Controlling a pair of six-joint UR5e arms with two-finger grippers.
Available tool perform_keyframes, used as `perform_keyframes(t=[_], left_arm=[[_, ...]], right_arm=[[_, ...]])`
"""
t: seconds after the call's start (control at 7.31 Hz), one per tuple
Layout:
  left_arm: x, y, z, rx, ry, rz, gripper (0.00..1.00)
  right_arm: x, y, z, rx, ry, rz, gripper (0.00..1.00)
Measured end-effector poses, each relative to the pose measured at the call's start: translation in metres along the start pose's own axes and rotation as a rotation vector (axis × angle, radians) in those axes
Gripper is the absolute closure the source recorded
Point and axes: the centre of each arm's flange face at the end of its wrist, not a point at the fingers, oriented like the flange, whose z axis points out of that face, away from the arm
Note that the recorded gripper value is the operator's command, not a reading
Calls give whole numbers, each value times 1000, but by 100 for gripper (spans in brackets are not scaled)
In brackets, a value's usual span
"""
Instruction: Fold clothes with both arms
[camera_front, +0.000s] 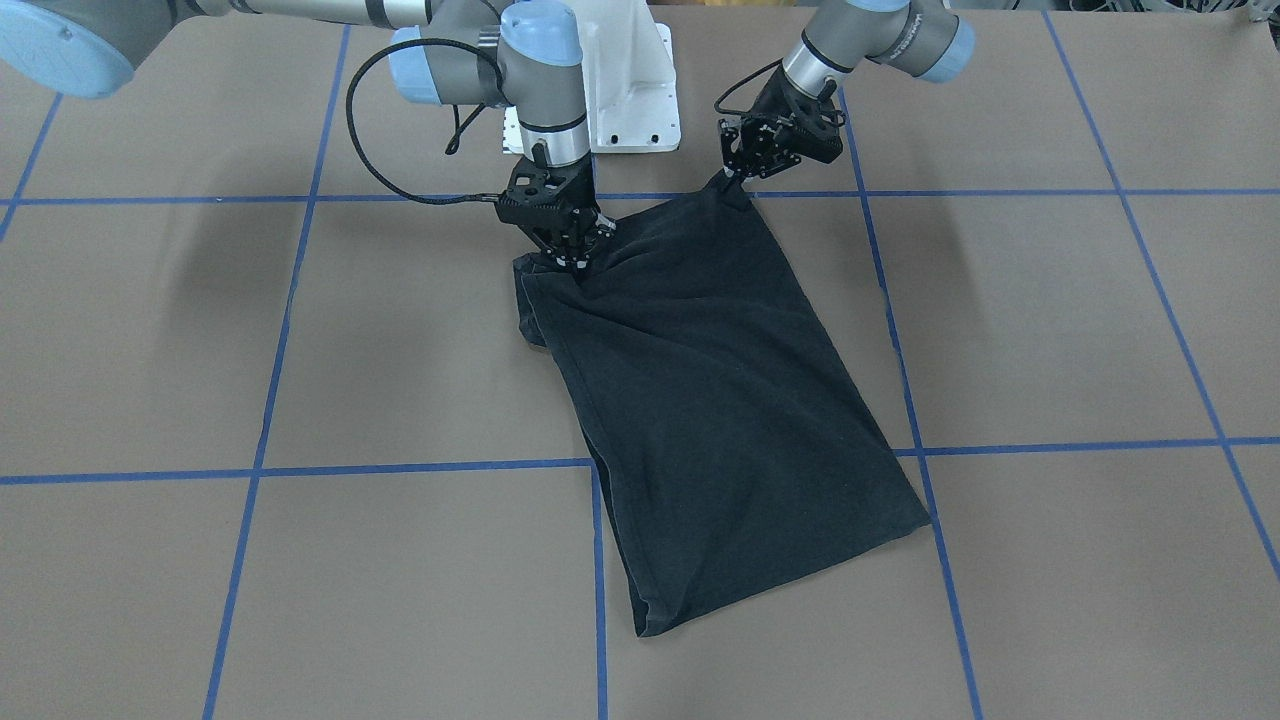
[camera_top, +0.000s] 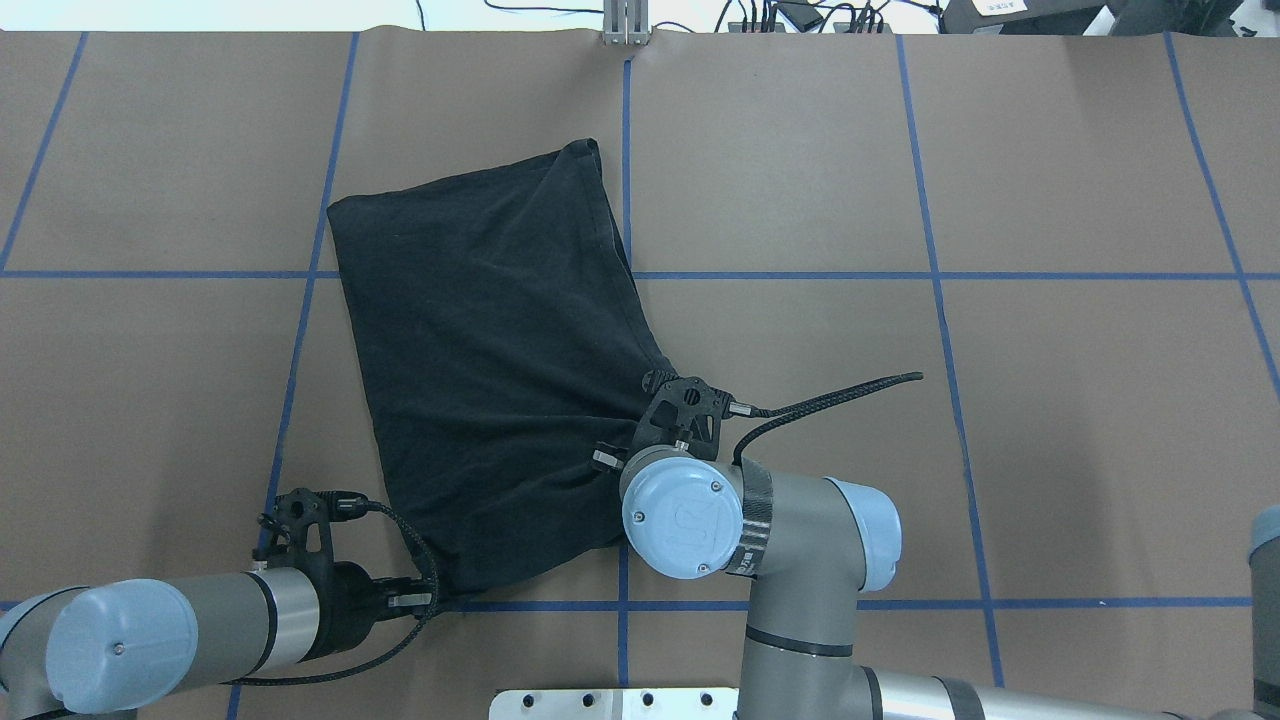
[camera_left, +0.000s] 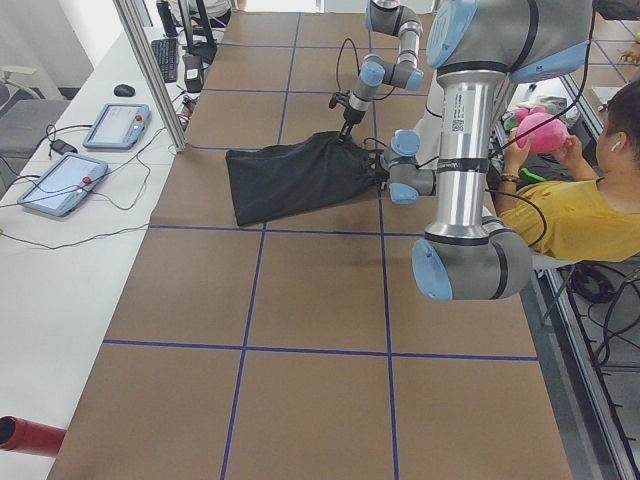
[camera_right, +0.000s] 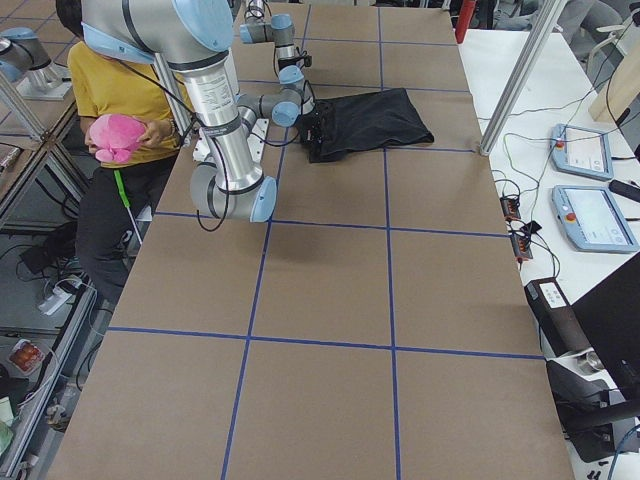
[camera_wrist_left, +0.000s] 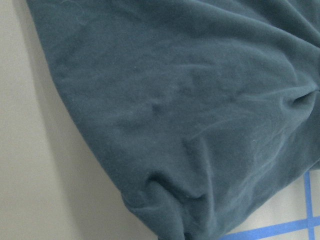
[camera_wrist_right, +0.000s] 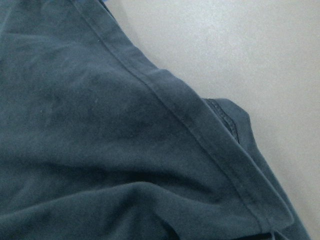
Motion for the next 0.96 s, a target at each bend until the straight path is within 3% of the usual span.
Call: perform_keyframes(t=[0.55, 0.96], left_arm=[[34, -3, -14, -1, 78, -6, 100], [63, -3, -54, -37, 168, -65, 100]], right_arm=[[1, -25, -43, -18, -68, 32, 100], [68, 14, -126, -120, -88, -2, 100]])
